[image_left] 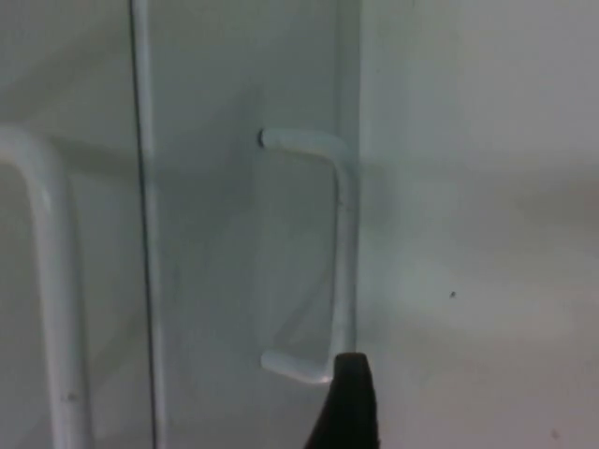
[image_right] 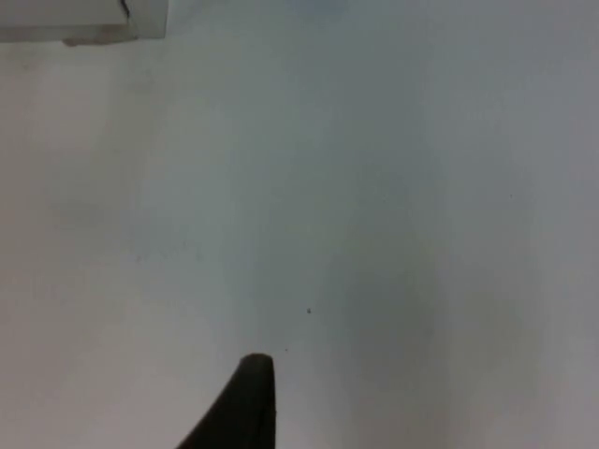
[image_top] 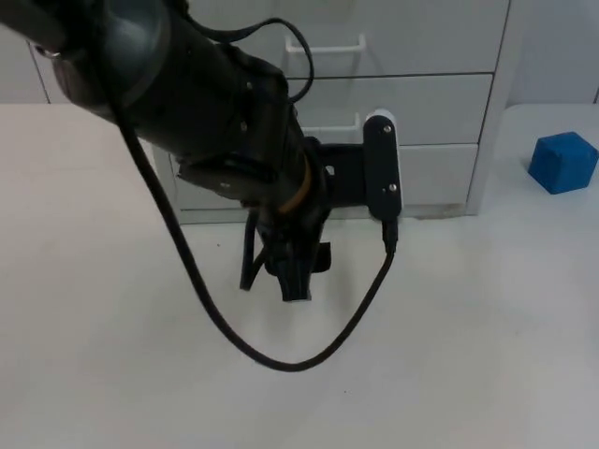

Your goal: Open the drawer with the left hand, place the block into the drawer with the right hand, then close the drawer with the left hand.

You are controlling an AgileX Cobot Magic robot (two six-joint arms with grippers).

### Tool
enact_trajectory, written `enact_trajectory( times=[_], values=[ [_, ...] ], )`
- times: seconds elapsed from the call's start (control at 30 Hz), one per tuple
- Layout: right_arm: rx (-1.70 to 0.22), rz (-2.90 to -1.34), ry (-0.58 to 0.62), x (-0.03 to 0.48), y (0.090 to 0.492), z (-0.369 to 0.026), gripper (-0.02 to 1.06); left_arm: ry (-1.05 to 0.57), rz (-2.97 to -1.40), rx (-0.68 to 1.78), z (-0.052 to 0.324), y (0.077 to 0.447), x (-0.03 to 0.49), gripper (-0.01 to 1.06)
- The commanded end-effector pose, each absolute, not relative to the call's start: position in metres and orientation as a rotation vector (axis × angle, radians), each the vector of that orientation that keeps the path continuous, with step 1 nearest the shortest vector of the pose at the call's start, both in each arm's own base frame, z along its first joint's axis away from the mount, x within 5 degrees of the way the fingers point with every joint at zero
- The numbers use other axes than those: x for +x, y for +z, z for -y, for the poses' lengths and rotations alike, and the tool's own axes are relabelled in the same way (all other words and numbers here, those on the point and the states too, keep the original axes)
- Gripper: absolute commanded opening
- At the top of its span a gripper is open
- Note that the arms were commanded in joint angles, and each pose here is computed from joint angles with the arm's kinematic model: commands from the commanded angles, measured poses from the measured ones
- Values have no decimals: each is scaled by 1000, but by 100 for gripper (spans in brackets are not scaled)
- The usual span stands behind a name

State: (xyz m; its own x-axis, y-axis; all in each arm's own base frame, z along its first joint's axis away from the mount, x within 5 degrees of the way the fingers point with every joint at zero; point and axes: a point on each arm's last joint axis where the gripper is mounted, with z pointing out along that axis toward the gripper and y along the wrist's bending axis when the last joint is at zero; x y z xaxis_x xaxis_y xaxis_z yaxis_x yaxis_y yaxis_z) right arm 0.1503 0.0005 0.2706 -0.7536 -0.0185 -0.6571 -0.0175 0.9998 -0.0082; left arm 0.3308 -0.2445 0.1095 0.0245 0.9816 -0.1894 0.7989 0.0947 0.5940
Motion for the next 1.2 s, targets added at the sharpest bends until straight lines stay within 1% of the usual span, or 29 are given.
enact_trajectory(
  times=[0.0,0.23,0.4,0.63,0.8,0.97,1.03,1.07,1.1,1.13,1.17],
  values=[
    [-40,-2401,-17,152,275,0,104,416,-1813,1726,249,111,333,69],
    [-40,-2401,-17,152,275,0,104,408,-1790,1731,256,106,339,69],
    [-40,-2401,-17,152,275,0,104,477,-1756,1765,261,95,350,69],
    [-40,-2401,-17,152,275,0,104,502,-1766,1734,266,88,360,69],
    [-40,-2401,-17,152,275,0,104,521,-1761,1774,266,74,361,68],
    [-36,-2398,-9,152,275,0,104,531,-1782,1784,264,55,361,61],
    [-36,-2398,-9,152,275,0,104,529,-1787,1781,264,53,362,61],
    [-36,-2397,-9,152,275,0,104,528,-1792,1783,264,51,361,59],
    [-36,-2395,-9,152,275,0,104,525,-1799,1778,264,51,361,53],
    [-36,-2395,-9,152,275,0,104,522,-1810,1770,264,51,361,46],
    [-36,-2395,-9,152,275,0,104,522,-1810,1770,264,51,361,46]
  ],
)
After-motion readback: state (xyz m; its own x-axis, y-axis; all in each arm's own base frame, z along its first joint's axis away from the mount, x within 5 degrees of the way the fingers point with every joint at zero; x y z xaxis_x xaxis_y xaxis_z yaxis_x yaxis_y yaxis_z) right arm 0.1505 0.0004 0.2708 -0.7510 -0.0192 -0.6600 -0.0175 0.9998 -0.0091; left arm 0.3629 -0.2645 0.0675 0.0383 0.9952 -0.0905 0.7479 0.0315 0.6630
